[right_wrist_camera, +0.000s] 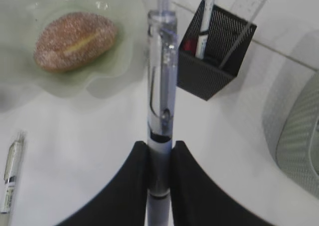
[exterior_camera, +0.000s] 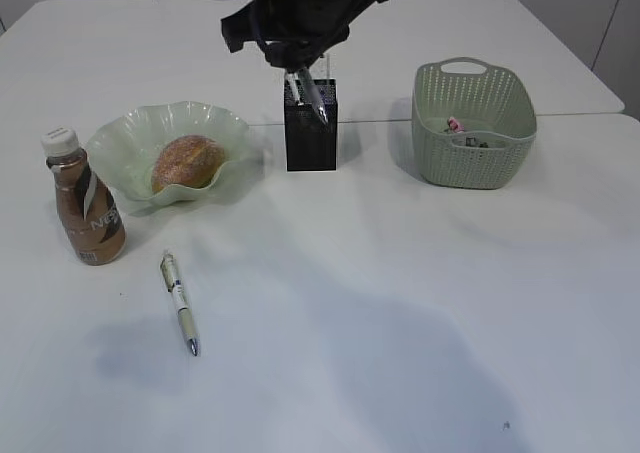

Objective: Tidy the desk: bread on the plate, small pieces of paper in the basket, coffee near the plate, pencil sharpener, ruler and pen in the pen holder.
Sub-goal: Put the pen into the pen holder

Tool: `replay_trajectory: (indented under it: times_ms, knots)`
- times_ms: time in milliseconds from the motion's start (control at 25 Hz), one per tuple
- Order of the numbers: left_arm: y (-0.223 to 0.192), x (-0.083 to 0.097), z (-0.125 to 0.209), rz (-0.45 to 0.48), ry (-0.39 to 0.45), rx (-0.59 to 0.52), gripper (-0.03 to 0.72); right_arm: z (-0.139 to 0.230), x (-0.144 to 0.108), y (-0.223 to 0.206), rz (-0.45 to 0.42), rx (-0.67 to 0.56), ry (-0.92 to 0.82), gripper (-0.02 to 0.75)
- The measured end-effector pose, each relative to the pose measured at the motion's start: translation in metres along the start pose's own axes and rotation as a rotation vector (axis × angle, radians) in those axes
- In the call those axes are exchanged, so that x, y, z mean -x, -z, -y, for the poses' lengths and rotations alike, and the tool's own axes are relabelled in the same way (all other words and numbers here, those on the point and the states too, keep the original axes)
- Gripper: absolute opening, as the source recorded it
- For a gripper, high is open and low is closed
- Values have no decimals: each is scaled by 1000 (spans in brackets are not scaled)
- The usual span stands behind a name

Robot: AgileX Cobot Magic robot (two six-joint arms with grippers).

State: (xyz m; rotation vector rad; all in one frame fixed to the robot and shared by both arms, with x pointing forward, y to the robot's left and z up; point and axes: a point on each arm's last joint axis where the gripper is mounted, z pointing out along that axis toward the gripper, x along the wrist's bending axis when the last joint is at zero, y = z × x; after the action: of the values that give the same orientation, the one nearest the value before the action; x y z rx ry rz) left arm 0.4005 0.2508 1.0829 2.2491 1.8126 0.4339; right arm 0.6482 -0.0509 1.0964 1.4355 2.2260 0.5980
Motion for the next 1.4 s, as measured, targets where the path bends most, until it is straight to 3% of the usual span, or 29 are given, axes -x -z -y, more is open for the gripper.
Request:
replay_trajectory:
  times_ms: [360,760,1000,1240,1400]
  knots:
    - [0,1,-5,11,0,51,310,-21,15,2,14,225,35,102]
    - [1,3,-16,35,-1,175,310,-40,79,-7,76,474,-25,102]
    - [3,5,-25,52,-3,273,310,-34,85,-26,74,540,-4,102]
    - [5,5,-29,50,-11,324,310,-11,78,-51,31,692,75,102]
    - [5,4,-30,48,-13,333,310,3,88,-63,6,784,62,102]
